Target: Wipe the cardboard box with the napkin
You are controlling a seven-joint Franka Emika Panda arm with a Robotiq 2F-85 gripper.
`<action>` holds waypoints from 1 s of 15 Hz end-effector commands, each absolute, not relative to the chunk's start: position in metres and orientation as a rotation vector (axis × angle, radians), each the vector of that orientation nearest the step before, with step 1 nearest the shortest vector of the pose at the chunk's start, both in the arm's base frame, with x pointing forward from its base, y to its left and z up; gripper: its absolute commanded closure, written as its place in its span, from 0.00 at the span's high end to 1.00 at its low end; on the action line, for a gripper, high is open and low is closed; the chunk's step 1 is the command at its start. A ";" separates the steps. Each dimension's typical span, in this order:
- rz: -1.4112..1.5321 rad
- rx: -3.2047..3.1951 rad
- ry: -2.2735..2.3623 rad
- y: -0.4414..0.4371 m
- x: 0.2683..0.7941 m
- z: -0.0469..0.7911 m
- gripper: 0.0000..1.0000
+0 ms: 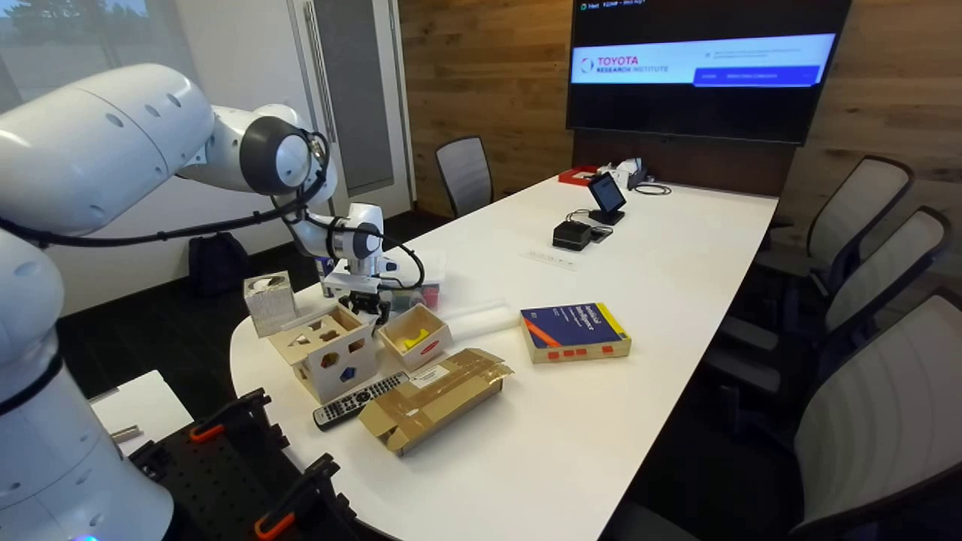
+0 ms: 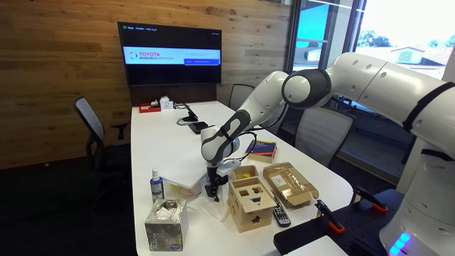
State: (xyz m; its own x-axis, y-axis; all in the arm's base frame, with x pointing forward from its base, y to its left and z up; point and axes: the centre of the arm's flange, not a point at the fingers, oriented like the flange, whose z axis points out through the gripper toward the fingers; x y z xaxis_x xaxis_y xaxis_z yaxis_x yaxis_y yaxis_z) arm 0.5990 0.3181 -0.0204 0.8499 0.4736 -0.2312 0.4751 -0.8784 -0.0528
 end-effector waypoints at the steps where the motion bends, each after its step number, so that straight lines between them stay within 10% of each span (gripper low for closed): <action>1: -0.384 3.033 0.766 0.316 0.601 -0.013 0.15; 3: -0.389 3.041 0.782 0.314 0.603 -0.009 0.01; 15: -0.243 3.074 0.825 0.284 0.596 0.106 0.00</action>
State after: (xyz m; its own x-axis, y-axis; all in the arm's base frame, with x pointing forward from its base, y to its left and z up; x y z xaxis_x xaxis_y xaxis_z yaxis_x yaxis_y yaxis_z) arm 0.6181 0.3054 0.0456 0.8568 0.4863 -0.1714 0.4764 -0.8738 -0.0976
